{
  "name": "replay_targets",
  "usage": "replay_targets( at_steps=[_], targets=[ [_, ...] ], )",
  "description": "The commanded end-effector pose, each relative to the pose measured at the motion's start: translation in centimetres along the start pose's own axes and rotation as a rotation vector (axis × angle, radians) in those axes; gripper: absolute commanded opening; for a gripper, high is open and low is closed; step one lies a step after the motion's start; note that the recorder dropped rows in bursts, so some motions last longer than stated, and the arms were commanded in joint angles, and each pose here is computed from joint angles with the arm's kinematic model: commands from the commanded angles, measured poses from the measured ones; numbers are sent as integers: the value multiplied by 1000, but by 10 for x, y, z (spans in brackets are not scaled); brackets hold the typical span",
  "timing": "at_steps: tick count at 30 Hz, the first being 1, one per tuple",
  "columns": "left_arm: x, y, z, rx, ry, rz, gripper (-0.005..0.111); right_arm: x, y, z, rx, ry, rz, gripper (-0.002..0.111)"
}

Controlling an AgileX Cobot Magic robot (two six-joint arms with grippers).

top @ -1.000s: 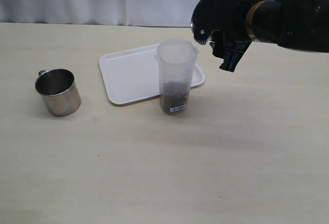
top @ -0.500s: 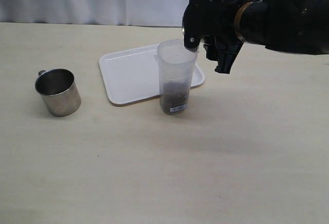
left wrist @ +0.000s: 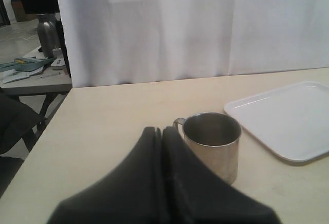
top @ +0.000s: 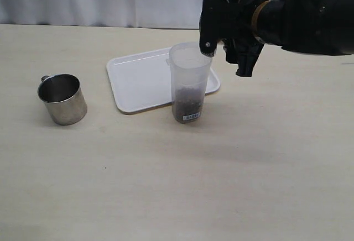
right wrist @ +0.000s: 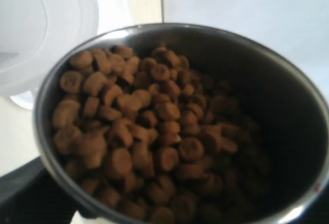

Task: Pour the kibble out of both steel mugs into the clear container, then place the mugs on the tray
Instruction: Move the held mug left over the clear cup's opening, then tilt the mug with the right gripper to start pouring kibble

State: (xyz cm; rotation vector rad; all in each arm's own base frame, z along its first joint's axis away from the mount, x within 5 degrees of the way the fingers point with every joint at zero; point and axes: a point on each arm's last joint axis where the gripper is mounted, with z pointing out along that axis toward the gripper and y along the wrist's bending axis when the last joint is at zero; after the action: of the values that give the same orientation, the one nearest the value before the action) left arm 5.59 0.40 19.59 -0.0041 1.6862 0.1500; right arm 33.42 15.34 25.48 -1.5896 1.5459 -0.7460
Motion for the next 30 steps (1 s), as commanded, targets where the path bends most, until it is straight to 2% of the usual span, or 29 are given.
replay_targets(
  at_steps=[1, 5, 30],
  targets=[
    [0, 0, 0, 1, -9, 0, 0, -1, -6, -2, 21, 3, -26, 5],
    [0, 0, 0, 1, -9, 0, 0, 0, -4, 1, 15, 9, -66, 5],
    [0, 0, 0, 1, -9, 0, 0, 1, -2, 3, 8, 27, -54, 5]
  ],
)
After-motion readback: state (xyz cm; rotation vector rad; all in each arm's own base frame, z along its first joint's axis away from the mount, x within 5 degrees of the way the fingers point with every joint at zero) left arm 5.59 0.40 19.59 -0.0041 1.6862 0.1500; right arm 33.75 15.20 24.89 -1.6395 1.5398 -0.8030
